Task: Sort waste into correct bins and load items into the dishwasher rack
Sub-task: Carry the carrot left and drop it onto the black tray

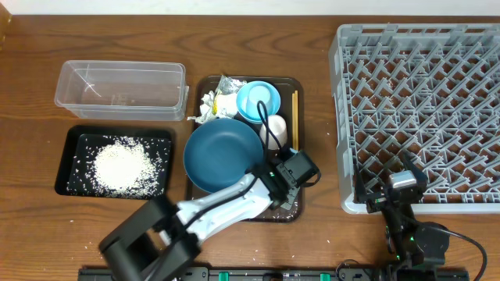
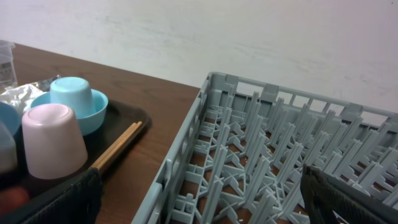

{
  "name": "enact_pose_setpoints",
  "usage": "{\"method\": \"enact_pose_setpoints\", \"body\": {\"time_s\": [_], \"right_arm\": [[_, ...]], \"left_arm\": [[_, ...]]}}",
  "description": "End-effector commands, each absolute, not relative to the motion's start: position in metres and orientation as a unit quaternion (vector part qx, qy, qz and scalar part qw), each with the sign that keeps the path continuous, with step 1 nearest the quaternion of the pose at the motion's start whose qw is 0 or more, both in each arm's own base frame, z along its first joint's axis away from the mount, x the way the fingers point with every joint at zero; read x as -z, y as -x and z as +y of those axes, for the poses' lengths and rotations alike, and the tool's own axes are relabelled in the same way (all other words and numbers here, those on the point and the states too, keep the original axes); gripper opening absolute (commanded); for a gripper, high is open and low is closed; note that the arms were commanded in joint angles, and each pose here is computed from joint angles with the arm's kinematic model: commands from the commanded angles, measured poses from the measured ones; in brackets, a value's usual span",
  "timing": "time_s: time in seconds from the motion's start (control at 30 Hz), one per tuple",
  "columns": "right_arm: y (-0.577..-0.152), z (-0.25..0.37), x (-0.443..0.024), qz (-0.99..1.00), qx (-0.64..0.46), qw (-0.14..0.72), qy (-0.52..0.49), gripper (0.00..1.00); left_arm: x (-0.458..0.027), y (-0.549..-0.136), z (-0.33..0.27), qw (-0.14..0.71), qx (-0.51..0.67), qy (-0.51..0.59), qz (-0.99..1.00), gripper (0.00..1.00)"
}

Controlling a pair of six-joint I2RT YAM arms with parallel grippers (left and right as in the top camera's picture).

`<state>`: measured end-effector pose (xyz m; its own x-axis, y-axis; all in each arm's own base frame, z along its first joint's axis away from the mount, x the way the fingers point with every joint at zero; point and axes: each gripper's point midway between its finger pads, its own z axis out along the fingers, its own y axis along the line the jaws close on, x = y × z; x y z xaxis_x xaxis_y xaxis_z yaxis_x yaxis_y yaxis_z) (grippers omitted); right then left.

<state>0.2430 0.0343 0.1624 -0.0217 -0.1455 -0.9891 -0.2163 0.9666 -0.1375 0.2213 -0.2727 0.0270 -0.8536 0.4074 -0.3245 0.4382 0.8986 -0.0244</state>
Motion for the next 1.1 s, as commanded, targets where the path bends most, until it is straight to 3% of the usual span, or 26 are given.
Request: {"method": "enact_pose_setpoints", "body": {"time_s": [0.0,0.27,0.53,0.8,1.07], "right_arm": [[-0.243,0.031,-0.162,0.714,-0.017,0.688,0.125,0.99],[-0.243,0.031,-0.162,0.714,-0.017,0.688,0.126,0.99],[-0.243,0.031,-0.162,0.714,-0.017,0.688,0.125,0.99],[-0.243,0.031,-0.162,0.714,-0.017,0.688,0.125,0.99],[-0.243,0.031,-0.162,0.714,-0.017,0.688,0.125,0.99]], "left_arm": [[-0.061,-0.227,-0.278,0.193,0.078,-0.214,0.954,0.21],[-0.140,-0.243,-0.253,0.278,0.127,-0.159,0.939,0.21],[-0.188,-0.281,-0.122,0.339,0.051,0.027,0.939,0.21],[-0.174,-0.284,0.032,0.305,-0.038,0.297,0.904,0.21],[-0.126,-0.281,0.104,0.223,-0.015,0.462,0.858,0.21]]}}
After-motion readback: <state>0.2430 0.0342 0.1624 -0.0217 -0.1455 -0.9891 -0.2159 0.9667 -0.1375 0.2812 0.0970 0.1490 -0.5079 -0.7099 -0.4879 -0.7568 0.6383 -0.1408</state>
